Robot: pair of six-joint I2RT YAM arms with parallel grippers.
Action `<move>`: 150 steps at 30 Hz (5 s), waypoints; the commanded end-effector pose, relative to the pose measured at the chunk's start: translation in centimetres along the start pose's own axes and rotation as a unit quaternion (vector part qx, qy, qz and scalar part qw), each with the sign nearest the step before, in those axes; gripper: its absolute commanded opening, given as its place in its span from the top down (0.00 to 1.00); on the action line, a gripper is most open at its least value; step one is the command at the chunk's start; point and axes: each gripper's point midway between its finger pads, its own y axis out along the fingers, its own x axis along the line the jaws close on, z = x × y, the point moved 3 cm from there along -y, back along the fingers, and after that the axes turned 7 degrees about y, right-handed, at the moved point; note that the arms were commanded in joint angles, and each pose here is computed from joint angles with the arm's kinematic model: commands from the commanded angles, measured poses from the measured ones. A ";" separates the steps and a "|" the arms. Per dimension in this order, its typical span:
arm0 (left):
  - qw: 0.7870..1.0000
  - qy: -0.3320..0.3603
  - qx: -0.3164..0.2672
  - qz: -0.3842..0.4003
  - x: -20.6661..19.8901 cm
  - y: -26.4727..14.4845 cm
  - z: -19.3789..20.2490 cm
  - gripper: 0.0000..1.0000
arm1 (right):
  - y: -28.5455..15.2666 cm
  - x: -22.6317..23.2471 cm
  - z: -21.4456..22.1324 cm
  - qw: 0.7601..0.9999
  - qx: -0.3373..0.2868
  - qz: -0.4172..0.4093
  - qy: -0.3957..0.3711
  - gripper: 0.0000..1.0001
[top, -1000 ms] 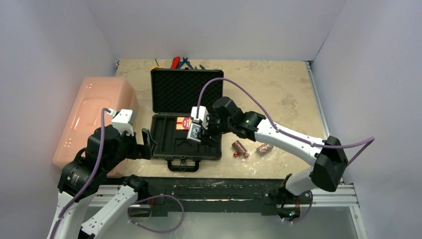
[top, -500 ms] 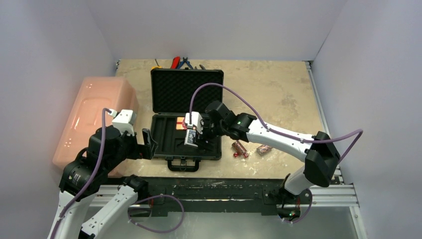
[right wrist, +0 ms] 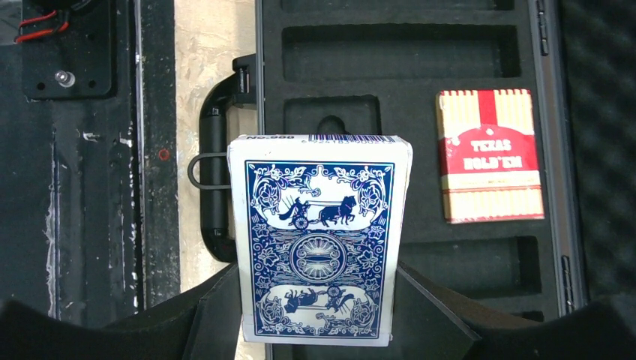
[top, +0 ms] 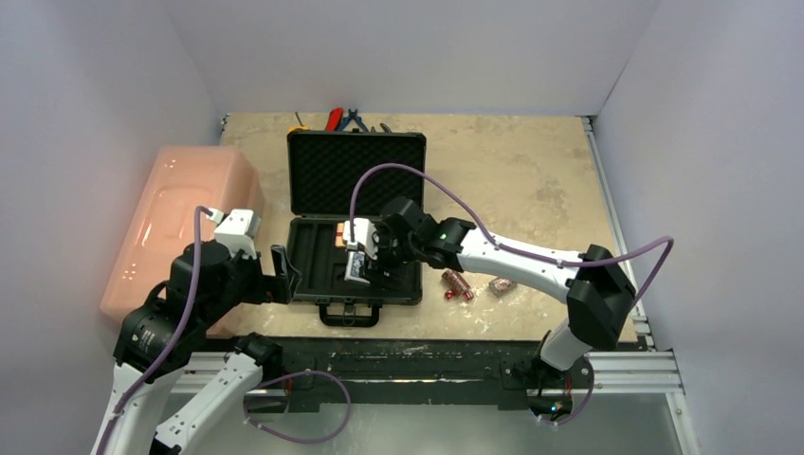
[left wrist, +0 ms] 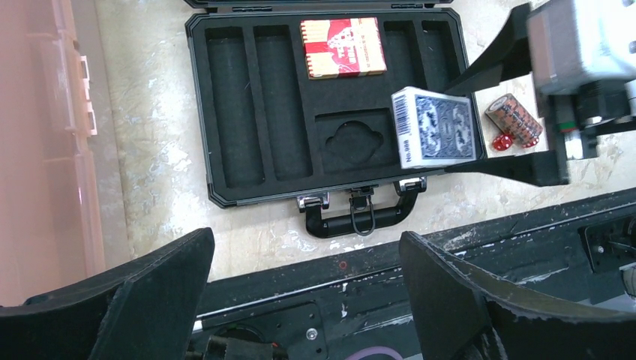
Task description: Pack up texas hold em set
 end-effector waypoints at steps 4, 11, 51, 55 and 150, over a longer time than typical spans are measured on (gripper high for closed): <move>1.000 -0.010 -0.012 0.005 0.0 -0.7 0.2 0.07 | 1.3 -0.4 -3.5 0.999 -0.039 -0.001 -0.033 1.00; 1.000 -0.011 -0.002 0.000 0.3 -1.2 1.4 0.07 | 2.8 -0.7 -3.6 0.999 -0.032 -0.004 -0.041 1.00; 1.000 -0.010 0.017 -0.004 0.4 -0.7 1.9 0.07 | 8.1 -1.2 -3.2 0.999 -0.005 -0.030 -0.045 1.00; 1.000 -0.011 0.015 -0.005 0.4 -0.9 2.0 0.07 | 8.6 -1.1 -2.9 0.999 -0.002 -0.034 -0.042 1.00; 0.973 -0.089 0.212 -0.005 -3.3 15.1 2.2 0.47 | 3.6 -5.3 -4.3 0.940 -0.028 0.112 0.322 0.61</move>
